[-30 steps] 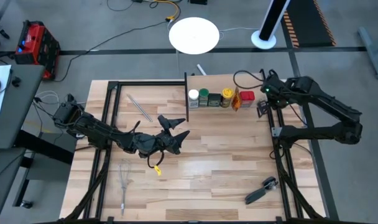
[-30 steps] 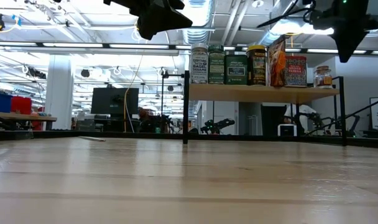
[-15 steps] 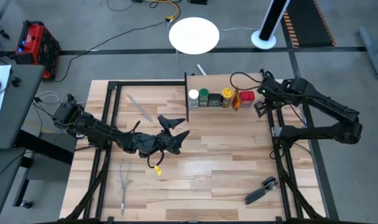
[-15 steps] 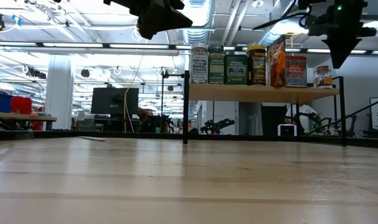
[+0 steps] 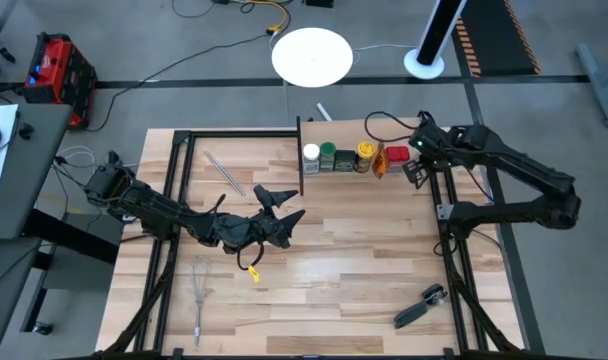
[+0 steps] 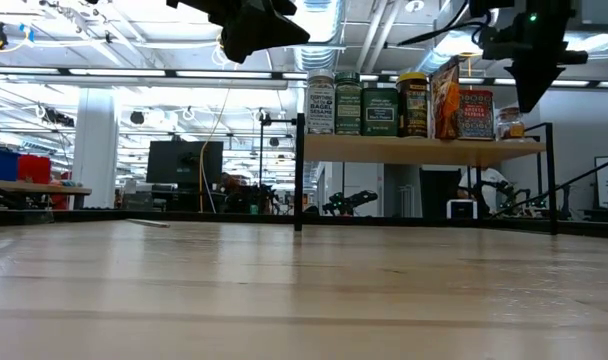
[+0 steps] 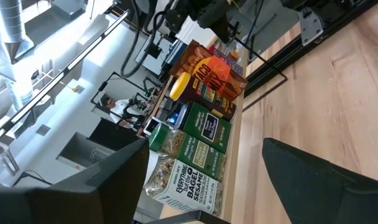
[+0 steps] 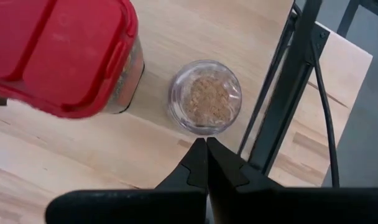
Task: Shelf spices
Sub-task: Adjust the seasonings on the shelf, then return to Home Position
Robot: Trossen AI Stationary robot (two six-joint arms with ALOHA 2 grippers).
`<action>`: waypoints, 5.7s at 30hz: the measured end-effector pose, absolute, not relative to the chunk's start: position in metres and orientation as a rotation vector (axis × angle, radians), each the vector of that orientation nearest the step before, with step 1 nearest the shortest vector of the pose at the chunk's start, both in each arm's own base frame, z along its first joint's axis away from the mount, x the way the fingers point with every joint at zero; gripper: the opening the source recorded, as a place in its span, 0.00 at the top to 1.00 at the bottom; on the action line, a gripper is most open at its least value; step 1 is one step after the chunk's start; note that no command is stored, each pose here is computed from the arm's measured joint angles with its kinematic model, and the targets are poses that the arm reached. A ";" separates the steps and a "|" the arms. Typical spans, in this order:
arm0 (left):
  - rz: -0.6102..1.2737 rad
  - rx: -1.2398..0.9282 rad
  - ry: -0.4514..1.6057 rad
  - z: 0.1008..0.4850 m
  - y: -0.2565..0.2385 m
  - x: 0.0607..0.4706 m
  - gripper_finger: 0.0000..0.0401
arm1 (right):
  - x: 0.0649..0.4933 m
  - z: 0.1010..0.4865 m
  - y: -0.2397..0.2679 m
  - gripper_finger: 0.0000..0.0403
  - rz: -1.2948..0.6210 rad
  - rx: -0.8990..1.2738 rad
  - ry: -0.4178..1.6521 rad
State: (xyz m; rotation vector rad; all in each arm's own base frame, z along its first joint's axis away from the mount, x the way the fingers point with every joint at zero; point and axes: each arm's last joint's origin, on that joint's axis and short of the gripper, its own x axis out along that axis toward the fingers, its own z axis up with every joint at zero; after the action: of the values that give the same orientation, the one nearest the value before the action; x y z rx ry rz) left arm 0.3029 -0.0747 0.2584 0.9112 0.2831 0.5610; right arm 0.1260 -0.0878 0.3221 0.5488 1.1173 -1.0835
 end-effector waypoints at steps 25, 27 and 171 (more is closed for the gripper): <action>0.590 0.926 0.260 0.265 -0.077 0.301 0.24 | 0.111 0.378 -0.058 0.99 -0.927 0.580 0.981; 0.612 0.931 0.260 0.267 -0.079 0.299 0.24 | 0.104 0.390 -0.049 0.99 -0.873 0.555 0.928; -0.024 0.287 -0.042 0.338 0.014 0.229 0.24 | 0.063 0.438 0.003 0.93 -0.020 -0.154 0.107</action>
State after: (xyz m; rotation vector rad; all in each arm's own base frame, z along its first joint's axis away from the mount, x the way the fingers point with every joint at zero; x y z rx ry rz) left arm 0.2292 0.0141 0.3384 0.2871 -0.0423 -0.0242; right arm 0.0625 0.0034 0.4384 -0.1542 0.1068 -0.0203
